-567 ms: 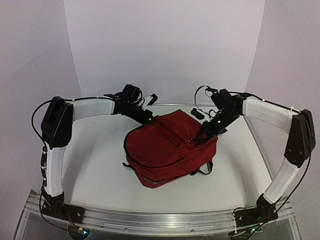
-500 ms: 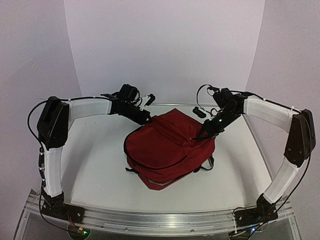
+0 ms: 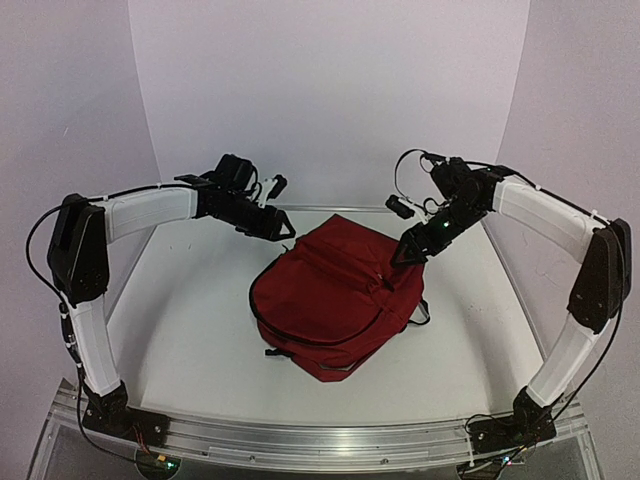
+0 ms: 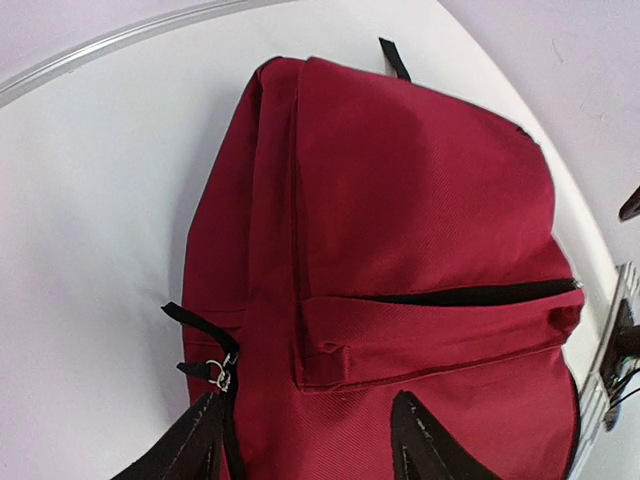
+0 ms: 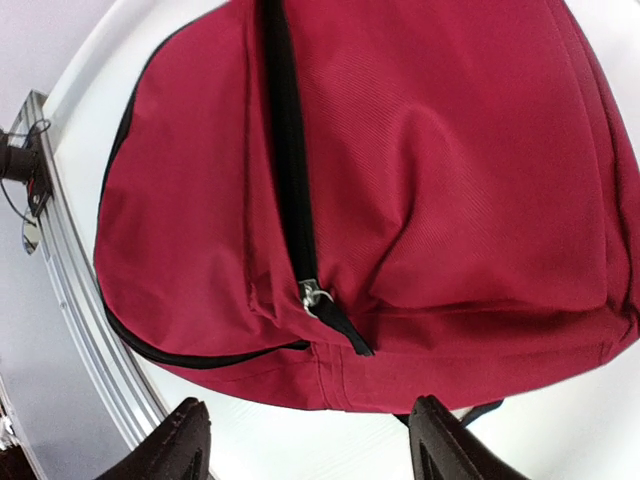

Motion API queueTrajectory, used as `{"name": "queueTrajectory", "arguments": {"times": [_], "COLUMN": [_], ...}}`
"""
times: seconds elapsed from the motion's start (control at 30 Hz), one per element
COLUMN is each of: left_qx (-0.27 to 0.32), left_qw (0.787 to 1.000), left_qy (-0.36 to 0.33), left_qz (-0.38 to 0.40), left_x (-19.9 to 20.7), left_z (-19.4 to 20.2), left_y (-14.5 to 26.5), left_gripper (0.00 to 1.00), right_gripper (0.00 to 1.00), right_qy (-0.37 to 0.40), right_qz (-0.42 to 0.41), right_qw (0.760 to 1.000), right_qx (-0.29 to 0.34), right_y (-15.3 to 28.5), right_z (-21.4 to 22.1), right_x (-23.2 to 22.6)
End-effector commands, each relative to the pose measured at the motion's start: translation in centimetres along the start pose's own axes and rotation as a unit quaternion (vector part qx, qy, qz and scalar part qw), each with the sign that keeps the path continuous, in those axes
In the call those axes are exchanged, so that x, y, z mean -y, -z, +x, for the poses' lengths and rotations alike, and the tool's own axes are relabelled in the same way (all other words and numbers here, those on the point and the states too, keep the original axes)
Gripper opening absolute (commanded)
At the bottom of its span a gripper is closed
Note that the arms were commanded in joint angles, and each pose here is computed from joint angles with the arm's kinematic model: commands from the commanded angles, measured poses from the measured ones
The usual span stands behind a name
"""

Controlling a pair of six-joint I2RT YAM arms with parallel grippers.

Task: Pack the student bag
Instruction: Zip the student bag at the center of the board, then adjust the student bag at the center of the board.

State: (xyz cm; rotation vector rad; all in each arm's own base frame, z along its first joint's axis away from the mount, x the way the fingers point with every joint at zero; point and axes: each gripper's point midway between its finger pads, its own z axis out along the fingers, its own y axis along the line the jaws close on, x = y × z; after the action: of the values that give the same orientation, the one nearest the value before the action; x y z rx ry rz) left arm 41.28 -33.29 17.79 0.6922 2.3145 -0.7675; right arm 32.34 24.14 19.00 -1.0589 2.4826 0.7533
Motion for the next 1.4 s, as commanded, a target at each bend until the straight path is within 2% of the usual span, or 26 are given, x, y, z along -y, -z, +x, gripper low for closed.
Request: {"name": "queueTrajectory", "arguments": {"times": [0.0, 0.07, 0.17, 0.3, 0.37, 0.47, 0.53, 0.73, 0.87, 0.93, 1.07, 1.2, 1.37], "left_qx": [0.022, 0.021, 0.019, -0.008, -0.015, -0.038, -0.057, -0.094, -0.132, -0.147, -0.126, -0.081, -0.086], "left_qw": [0.999, 0.998, 0.997, 0.995, 0.994, 0.991, 0.988, 0.980, 0.977, 0.976, 0.974, 0.972, 0.963], "left_qy": [0.039, 0.052, 0.068, 0.086, 0.102, 0.129, 0.143, 0.173, 0.167, 0.160, 0.189, 0.219, 0.255], "left_qz": [0.023, 0.028, 0.035, 0.040, 0.036, 0.017, 0.000, 0.001, 0.002, -0.005, -0.006, -0.014, 0.002], "left_x": [1.8, 1.8, 1.7, 1.5, 1.1, -0.2, -1.2, -1.1, 1.1, 2.2, 2.6, 2.3, 2.0], "left_z": [-1.4, -1.5, -1.7, -1.5, -1.6, -0.9, -0.1, 2.1, 5.0, 6.5, 8.1, 8.0, 8.6], "left_y": [1.9, 1.3, 0.2, -2.5, -3.4, -5.4, -6.5, -6.2, -4.1, -2.6, 1.0, 3.0, 0.8], "left_gripper": [0.67, 0.71, 0.72, 0.72, 0.72, 0.70, 0.68, 0.64, 0.64, 0.66, 0.70, 0.77, 0.92], "right_gripper": [0.70, 0.67, 0.62, 0.63, 0.60, 0.45, 0.41, 0.40, 0.49, 0.59, 0.77, 0.95, 0.98], "right_qy": [0.041, 0.052, 0.056, 0.053, 0.043, 0.012, -0.023, -0.059, -0.089, -0.111, -0.113, -0.121, -0.145], "right_qz": [-0.014, -0.010, -0.010, -0.003, 0.028, 0.077, 0.094, 0.166, 0.195, 0.178, 0.108, 0.049, 0.018], "right_qw": [0.999, 0.998, 0.998, 0.999, 0.999, 0.996, 0.994, 0.982, 0.975, 0.977, 0.988, 0.991, 0.987], "right_qx": [0.023, 0.024, 0.025, 0.012, -0.006, -0.034, -0.042, -0.068, -0.062, -0.030, 0.000, -0.016, -0.062], "right_y": [0.8, 0.0, -1.7, -4.0, -5.5, -6.9, -6.9, -5.2, -4.1, -3.1, -0.9, 0.0, -1.4], "right_z": [-2.0, -2.7, -3.6, -3.7, -3.0, -1.6, -0.7, 2.3, 2.1, 0.6, -0.4, 2.0, 5.6], "right_x": [-2.5, -3.0, -3.5, -3.2, -1.3, 2.4, 4.9, 11.5, 15.3, 15.7, 12.4, 8.6, 7.6]}}
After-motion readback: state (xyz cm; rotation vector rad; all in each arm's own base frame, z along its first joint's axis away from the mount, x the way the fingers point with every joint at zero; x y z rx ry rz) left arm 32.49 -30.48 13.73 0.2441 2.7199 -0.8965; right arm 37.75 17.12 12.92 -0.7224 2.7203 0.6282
